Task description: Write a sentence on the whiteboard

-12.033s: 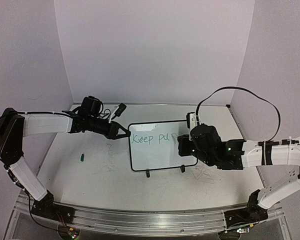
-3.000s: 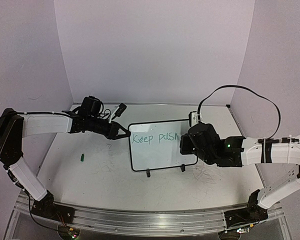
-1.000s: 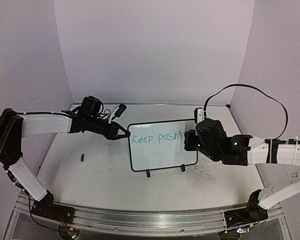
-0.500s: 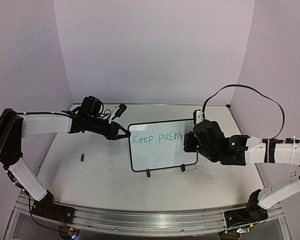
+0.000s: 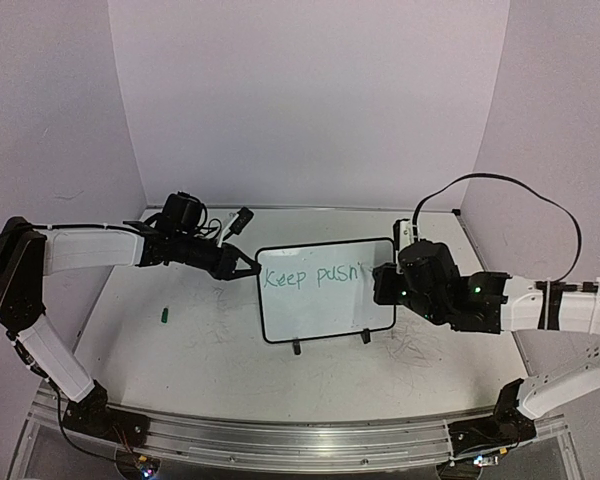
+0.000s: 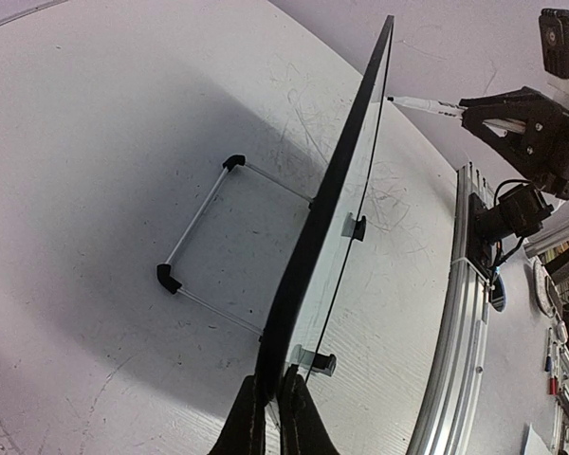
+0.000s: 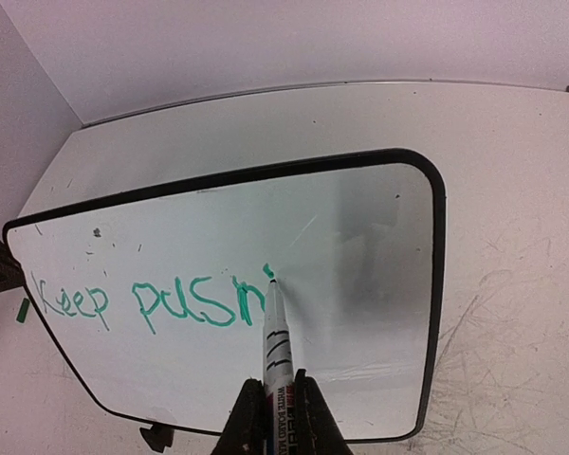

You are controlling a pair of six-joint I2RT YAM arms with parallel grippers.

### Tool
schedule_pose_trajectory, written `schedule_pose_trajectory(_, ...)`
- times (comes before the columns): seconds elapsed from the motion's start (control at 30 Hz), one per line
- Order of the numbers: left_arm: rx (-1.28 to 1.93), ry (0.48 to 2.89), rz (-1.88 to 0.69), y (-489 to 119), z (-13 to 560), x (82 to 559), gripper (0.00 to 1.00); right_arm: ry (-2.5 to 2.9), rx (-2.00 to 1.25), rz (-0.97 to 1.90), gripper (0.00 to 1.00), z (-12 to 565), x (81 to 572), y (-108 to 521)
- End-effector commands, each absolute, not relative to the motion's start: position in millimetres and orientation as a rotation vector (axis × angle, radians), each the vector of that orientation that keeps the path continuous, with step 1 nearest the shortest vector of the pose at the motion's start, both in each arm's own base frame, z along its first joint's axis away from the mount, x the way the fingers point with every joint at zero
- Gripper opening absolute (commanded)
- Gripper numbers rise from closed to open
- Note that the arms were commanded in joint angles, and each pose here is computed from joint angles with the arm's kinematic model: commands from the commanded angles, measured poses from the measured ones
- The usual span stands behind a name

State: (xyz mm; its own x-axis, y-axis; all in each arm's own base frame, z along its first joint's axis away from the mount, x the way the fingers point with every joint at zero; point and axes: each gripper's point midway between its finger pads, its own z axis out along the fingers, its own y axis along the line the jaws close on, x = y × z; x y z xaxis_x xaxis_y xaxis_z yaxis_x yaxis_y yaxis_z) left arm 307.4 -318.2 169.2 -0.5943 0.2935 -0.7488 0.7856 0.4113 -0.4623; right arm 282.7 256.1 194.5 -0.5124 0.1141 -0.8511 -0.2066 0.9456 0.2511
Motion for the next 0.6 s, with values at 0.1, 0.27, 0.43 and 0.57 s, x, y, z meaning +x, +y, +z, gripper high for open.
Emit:
schedule_pose_trajectory(0.1,0.901,2.052,-1.048,-313,185,317,0.0,2.054,-0.05,0.399,0.0,198,289,261)
schedule_pose_trajectory(0.27,0.901,2.049,-1.048,-313,186,317,0.0,2.062,-0.048,0.379,0.0,192,292,262)
schedule_pose_trajectory(0.43,0.901,2.049,-1.047,-313,186,317,0.0,2.057,-0.029,0.35,0.0,191,294,258)
schedule_pose_trajectory(0.57,0.901,2.05,-1.044,-312,185,317,0.0,2.08,-0.018,0.32,0.0,185,292,252)
